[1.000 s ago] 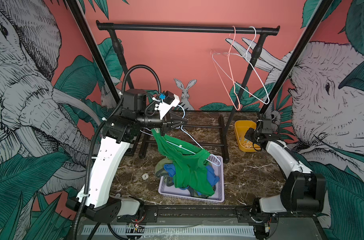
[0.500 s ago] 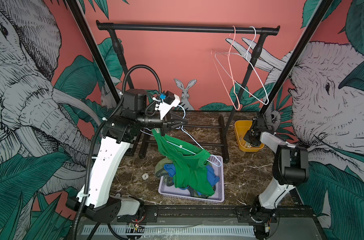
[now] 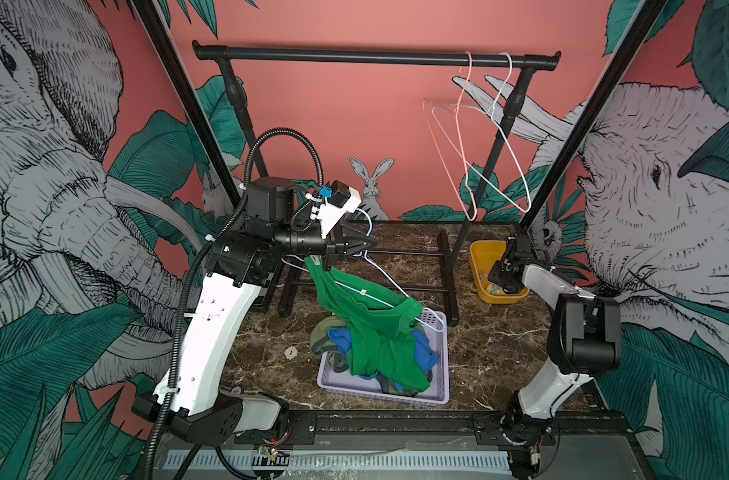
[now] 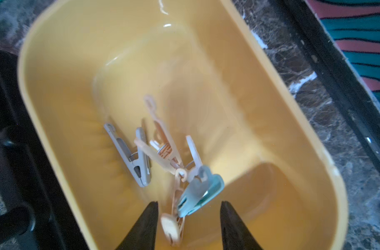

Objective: Remove the clothespins securing tank tops to the hanger
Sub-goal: Place the clothespin in the storage box, then adjust the hanger.

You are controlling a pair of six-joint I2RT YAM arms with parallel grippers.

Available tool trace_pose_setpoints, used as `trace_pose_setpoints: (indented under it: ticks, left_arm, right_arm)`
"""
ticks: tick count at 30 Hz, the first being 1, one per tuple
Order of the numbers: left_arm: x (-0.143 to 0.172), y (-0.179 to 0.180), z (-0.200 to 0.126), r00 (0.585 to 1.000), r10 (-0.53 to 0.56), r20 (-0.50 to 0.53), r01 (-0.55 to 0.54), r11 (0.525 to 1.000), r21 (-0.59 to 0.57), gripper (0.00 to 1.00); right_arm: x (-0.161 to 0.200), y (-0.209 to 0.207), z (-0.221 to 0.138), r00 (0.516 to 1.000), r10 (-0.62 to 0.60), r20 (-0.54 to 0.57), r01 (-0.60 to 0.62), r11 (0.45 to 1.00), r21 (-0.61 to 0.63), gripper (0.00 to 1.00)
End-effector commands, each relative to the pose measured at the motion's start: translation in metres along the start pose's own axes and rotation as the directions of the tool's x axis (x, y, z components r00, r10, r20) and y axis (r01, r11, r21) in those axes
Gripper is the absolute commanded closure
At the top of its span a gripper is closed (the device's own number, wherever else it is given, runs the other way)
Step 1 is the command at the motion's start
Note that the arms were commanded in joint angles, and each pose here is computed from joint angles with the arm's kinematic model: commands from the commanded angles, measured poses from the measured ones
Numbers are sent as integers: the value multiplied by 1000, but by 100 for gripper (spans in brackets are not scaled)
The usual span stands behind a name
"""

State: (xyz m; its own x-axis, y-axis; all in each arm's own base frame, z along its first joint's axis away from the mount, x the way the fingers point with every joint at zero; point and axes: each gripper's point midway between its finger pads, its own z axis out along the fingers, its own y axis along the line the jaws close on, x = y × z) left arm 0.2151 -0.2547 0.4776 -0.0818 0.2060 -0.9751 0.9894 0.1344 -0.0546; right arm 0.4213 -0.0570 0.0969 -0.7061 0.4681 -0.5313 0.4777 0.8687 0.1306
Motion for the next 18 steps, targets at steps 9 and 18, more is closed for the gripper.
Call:
trace_pose_setpoints:
  ticks: [9,18]
  left_arm:
    - [-2,-3,-5,999,46,-13,-47,998,-37,100]
    - [8,-3,-2,999,20,-40,-21,1000,-14,100]
  right_arm:
    - [28,8,-115,988,78,133,-39,960,-277,51]
    - [100,64,-288,974,-64,218,211,608,-765,52]
